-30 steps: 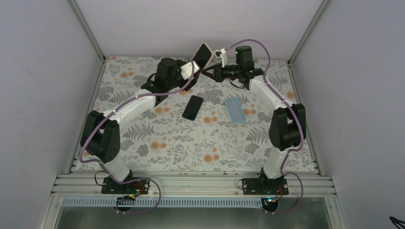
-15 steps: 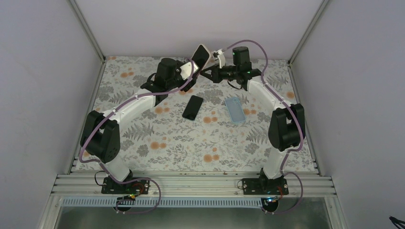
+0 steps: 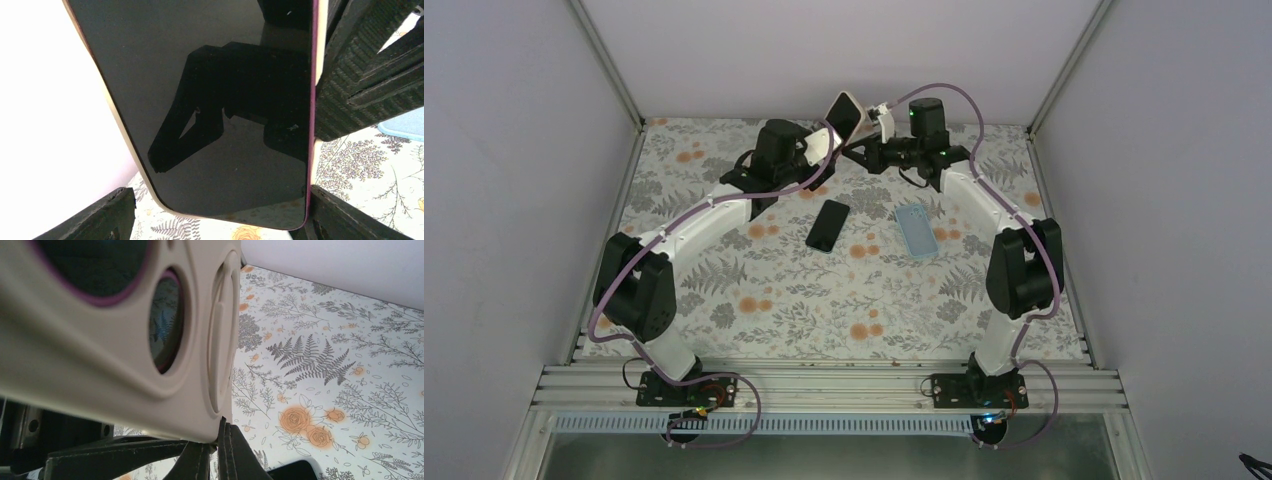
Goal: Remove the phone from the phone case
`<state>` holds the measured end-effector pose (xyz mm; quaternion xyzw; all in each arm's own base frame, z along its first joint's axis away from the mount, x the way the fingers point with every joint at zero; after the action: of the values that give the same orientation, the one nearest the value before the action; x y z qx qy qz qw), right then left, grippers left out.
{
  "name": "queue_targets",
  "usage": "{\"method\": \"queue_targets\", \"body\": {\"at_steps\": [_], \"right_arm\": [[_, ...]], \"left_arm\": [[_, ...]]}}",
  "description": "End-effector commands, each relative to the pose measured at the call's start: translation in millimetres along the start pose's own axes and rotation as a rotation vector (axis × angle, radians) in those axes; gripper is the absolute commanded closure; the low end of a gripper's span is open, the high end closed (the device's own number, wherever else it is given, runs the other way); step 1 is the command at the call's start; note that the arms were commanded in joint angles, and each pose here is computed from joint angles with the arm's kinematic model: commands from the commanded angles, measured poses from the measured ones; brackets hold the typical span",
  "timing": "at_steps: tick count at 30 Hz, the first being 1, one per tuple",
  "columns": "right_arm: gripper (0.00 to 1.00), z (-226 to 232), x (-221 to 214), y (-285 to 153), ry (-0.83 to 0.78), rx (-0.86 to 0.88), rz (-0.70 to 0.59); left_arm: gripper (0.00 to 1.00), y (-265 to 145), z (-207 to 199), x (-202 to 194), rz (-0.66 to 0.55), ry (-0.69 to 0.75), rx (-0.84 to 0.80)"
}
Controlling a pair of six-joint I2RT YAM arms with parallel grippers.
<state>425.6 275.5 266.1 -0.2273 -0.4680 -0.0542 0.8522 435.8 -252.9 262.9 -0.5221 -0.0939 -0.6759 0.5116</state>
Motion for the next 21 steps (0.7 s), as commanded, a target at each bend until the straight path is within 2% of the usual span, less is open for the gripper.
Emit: {"method": "queue_targets", "body": {"at_steps": [1,21], "right_arm": [[0.96,12,-23,1,0.044,0.017,0.08],[0.96,1,-34,8,0.041,-0.05,0.112]], "left_arm": [[0.18,-39,68,65,-0.185,-0.022,0.253],[0.18,-44,86,68,-0.176,-0.023,0.357]]}}
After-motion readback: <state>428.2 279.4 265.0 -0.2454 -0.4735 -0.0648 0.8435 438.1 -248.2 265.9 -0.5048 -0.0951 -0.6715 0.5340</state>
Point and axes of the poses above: each gripper's point midway between its finger pads, its own y axis out along the fingers, its own z axis along the line the jaws close on, x = y × z, the point moved 2 cm from there along -y, back along the fingers, and after that the axes turned 1 degree about y, right-handed, at the moved point
